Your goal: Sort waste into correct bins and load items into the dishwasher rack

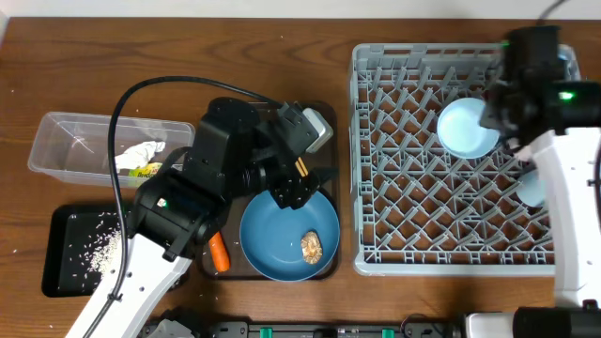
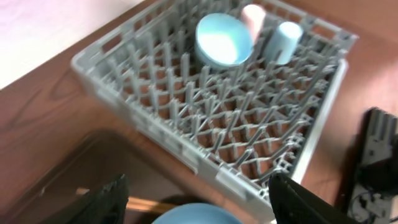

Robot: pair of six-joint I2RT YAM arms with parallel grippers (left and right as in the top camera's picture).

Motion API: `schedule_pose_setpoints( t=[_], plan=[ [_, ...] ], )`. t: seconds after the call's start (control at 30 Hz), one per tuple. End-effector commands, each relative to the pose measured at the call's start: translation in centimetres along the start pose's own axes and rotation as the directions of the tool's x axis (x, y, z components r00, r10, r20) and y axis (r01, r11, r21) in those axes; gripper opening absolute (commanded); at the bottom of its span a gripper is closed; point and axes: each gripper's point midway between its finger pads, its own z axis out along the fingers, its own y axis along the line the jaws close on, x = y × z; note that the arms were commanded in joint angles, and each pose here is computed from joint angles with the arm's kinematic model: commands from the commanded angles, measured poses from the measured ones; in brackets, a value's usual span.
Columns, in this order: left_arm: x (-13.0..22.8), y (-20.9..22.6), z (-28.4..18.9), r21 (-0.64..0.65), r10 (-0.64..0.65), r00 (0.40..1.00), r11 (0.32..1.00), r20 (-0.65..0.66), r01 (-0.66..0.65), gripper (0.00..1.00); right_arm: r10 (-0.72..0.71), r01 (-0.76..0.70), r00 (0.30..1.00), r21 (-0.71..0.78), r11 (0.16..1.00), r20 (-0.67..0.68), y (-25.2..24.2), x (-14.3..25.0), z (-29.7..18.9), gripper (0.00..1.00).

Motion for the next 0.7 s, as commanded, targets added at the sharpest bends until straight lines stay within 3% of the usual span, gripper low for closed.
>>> schedule_pose_setpoints(
  t=[0.0, 0.1, 0.23, 0.4, 0.57, 0.67],
  plan=[
    [-0.2, 1.1, -0.9, -0.085, -0.024, 1.000, 0.996, -0.005, 0.023, 0.74, 0.132, -0.153, 0.982, -0.162, 0.975, -0.133, 0.2, 1.0, 0.9, 0.57],
    [0.6, 1.7, -0.9, -0.120, -0.037, 0.999, 0.992, -0.036, 0.032, 0.79, 0.139, -0.206, 0.959, -0.267, 0.942, -0.247, 0.7, 1.8, 1.9, 0.61],
    [1.8, 2.8, -1.1, -0.192, -0.073, 0.994, 0.980, -0.083, 0.056, 0.84, 0.164, -0.271, 0.911, -0.247, 0.930, -0.379, 0.1, 3.3, 4.3, 0.65],
    [3.4, 3.7, -1.6, -0.260, -0.111, 0.984, 0.963, -0.137, 0.072, 0.99, 0.093, -0.285, 0.845, -0.295, 0.912, -0.527, 2.0, 5.5, 7.0, 0.66],
    [3.8, 7.0, -4.3, -0.435, -0.340, 0.940, 0.851, -0.024, 0.296, 0.98, 0.052, -0.301, 0.790, -0.313, 0.901, -0.610, 2.9, 7.1, 8.8, 0.57],
    [4.0, 8.6, -6.2, -0.482, -0.369, 0.929, 0.810, 0.026, 0.335, 0.98, 0.062, -0.304, 0.799, -0.313, 0.900, -0.598, 2.7, 6.8, 9.1, 0.60]
  ],
)
